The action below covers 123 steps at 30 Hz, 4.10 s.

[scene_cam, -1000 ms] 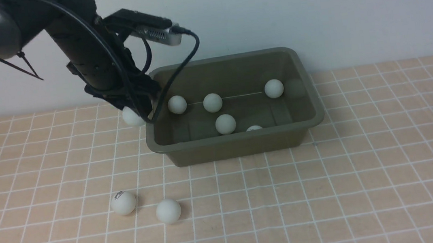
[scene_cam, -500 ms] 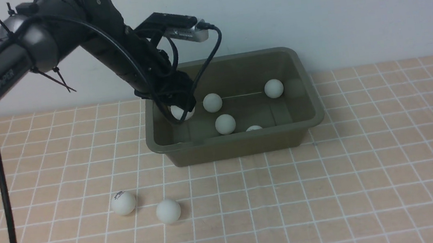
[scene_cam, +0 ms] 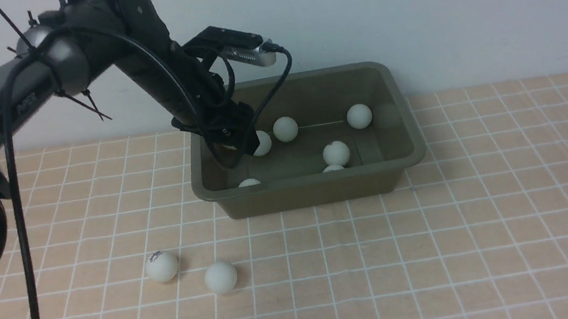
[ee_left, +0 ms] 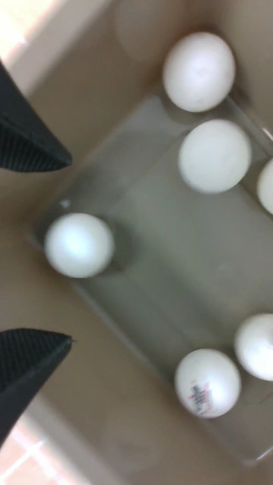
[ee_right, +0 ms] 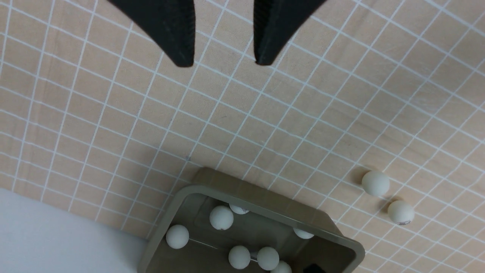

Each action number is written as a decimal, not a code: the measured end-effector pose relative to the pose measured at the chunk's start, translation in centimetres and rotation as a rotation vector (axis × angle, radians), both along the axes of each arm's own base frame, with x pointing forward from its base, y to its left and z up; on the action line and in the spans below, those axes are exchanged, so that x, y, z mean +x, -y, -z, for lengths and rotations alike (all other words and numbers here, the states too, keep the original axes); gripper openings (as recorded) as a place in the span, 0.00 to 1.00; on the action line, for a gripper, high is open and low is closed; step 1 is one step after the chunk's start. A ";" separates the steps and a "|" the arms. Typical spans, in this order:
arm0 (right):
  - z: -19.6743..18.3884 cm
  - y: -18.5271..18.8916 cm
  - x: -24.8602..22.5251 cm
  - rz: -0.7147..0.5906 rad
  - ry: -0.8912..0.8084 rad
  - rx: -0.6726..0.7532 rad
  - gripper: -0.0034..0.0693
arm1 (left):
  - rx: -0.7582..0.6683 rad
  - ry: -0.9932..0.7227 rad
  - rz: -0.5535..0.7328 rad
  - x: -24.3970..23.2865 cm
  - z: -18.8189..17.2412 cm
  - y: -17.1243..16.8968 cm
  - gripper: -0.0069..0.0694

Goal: Put the table tennis balls into the box on the light coffee tablecloth.
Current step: 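Drop the ball into the bin, then reach for and grasp a ping pong ball on the table beside the basket, then drop the ball into the bin, then reach for and grasp a ping pong ball on the table beside the basket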

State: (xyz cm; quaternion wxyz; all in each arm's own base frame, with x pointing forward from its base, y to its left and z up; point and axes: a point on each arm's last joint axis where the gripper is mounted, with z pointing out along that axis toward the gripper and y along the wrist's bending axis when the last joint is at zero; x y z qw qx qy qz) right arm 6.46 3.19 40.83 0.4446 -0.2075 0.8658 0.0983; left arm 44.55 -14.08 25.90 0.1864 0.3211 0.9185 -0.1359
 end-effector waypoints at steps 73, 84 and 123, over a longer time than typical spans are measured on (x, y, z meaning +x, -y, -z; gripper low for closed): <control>-0.3 -0.1 0.2 -0.004 0.040 0.005 0.34 | 0.010 0.055 -0.166 -4.1 -7.9 -4.1 0.51; -0.2 0.0 0.2 -0.005 0.036 0.001 0.34 | -0.015 0.132 0.072 -1.4 -2.4 2.7 0.51; -0.1 0.0 0.1 -0.010 0.018 -0.006 0.34 | 0.148 -0.197 -0.150 -9.5 -1.8 -0.7 0.69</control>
